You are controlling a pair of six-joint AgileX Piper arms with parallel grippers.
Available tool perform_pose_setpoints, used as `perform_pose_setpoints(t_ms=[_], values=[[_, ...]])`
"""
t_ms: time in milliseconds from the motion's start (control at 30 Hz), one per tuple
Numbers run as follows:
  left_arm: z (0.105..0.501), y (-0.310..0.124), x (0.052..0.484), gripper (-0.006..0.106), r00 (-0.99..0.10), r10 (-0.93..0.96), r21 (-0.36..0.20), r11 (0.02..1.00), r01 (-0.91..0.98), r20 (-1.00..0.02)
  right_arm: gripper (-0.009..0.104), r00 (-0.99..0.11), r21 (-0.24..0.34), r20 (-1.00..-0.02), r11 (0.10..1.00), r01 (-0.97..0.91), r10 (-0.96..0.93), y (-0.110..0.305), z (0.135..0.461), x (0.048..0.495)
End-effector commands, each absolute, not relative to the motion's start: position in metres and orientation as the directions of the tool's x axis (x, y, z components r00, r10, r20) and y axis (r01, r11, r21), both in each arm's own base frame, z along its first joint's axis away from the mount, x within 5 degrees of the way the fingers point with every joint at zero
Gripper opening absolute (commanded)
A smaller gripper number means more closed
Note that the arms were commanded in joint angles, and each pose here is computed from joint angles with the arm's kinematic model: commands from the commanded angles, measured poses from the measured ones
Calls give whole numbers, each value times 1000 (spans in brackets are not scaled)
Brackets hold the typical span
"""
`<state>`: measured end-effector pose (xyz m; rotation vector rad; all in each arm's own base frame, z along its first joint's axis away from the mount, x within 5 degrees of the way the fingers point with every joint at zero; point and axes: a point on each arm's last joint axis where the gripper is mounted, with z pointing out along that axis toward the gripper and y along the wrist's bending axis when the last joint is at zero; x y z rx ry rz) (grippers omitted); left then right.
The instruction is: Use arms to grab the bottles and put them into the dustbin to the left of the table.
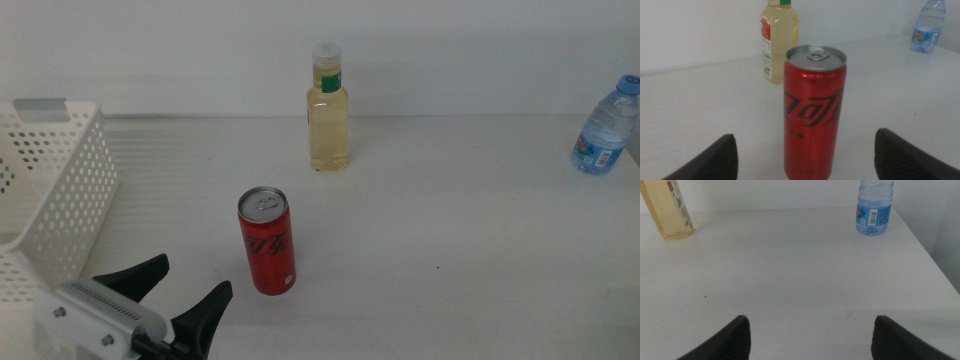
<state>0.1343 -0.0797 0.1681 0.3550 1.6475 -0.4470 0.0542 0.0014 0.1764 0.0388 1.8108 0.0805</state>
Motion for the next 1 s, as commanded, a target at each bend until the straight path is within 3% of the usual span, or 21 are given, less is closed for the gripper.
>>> perform_pose_setpoints(t_ms=[0, 167, 300, 533, 967], values=[[181, -85, 140, 90, -53, -85, -100, 867, 488, -995, 63, -132, 58, -990, 998, -20, 55, 1, 187, 54], [187, -89, 149, 90, -62, -119, -134, 870, 475, -991, 63, -132, 58, -990, 998, -20, 55, 1, 187, 54], [190, -93, 156, 90, -47, -72, -86, 876, 475, -996, 63, -132, 58, -990, 998, -20, 55, 1, 187, 54], [191, -111, 173, 90, -52, -40, -61, 847, 528, -998, 63, -132, 58, -990, 998, -20, 55, 1, 187, 54], [180, -133, 206, 90, -61, -49, -74, 839, 539, -997, 63, -132, 58, -990, 998, -20, 55, 1, 187, 54]])
